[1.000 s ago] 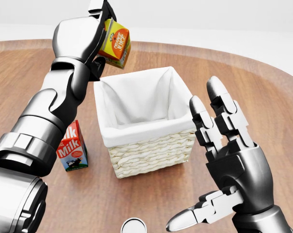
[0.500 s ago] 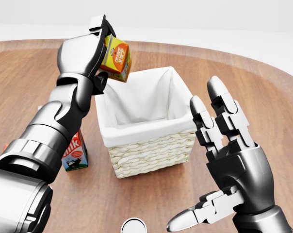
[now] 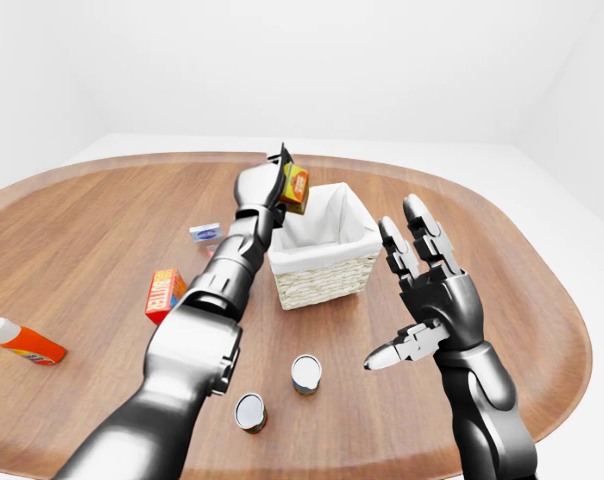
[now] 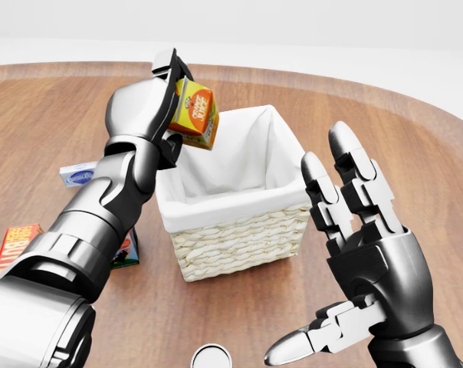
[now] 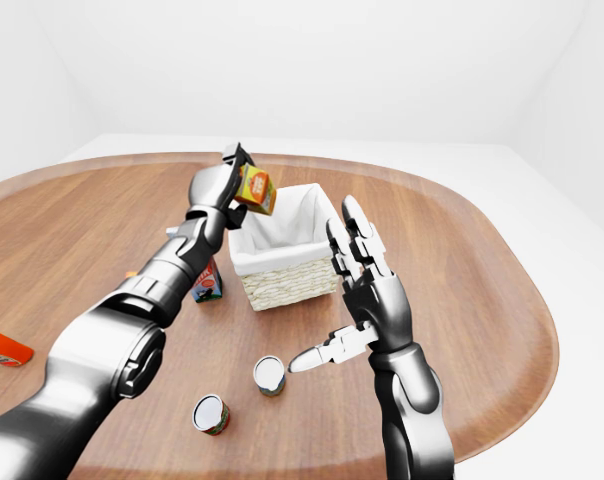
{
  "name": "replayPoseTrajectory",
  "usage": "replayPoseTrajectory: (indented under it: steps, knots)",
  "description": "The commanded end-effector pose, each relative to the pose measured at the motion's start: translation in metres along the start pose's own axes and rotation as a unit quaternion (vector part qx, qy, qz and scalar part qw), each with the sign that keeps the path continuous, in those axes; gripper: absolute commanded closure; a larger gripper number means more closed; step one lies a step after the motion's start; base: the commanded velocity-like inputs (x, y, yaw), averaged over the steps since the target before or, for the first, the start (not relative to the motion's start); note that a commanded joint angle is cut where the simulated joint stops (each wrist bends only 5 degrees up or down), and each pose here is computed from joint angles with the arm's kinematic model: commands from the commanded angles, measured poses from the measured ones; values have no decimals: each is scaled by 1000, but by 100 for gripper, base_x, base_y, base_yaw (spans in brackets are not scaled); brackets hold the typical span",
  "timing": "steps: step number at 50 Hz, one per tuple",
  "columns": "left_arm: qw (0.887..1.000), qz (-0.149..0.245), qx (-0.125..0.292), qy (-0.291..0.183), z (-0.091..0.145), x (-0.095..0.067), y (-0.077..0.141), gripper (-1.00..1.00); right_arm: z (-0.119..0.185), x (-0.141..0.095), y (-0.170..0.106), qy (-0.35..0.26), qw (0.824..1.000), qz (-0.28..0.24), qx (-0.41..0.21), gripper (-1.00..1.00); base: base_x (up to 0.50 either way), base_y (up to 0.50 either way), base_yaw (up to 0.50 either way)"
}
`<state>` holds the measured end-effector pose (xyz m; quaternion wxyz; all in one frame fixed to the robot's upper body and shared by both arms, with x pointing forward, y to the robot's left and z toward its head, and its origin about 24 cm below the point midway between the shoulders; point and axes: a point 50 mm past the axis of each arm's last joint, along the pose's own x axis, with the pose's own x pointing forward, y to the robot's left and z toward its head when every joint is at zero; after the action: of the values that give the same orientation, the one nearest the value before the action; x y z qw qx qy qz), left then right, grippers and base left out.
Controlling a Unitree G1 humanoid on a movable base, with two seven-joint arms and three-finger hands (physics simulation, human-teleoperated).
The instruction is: Pick up the orange juice, and put it in the basket.
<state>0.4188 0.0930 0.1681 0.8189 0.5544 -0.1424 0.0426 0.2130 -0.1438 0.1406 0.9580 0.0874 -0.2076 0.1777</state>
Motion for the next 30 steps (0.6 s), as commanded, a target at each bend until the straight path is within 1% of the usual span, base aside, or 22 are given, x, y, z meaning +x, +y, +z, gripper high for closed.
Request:
replayPoseTrajectory:
  steps: [1, 16, 21, 24, 27, 30]
  knots:
    - [1000, 22, -13, 1, 4, -1, 0, 100, -1, 0, 0, 1, 1000, 0, 0, -100, 0, 0, 0]
    - [1000, 12, -12, 0, 6, -4, -7, 100, 2, -1, -1, -2, 1000, -2, 1, -100, 0, 0, 0]
    - [1000, -3, -23, 7, 5, -6, -13, 100, 1, -1, -1, -1, 1000, -1, 1, -100, 0, 0, 0]
    - [1000, -6, -19, 3, 6, -7, -15, 100, 2, -1, -1, -2, 1000, -1, 1, -100, 0, 0, 0]
    - [999, -14, -37, 6, 10, -6, -15, 100, 2, -1, -1, -2, 1000, -1, 1, -100, 0, 0, 0]
    - [999, -11, -32, 1, 12, -6, -15, 100, 2, -1, -1, -2, 1000, -1, 1, -100, 0, 0, 0]
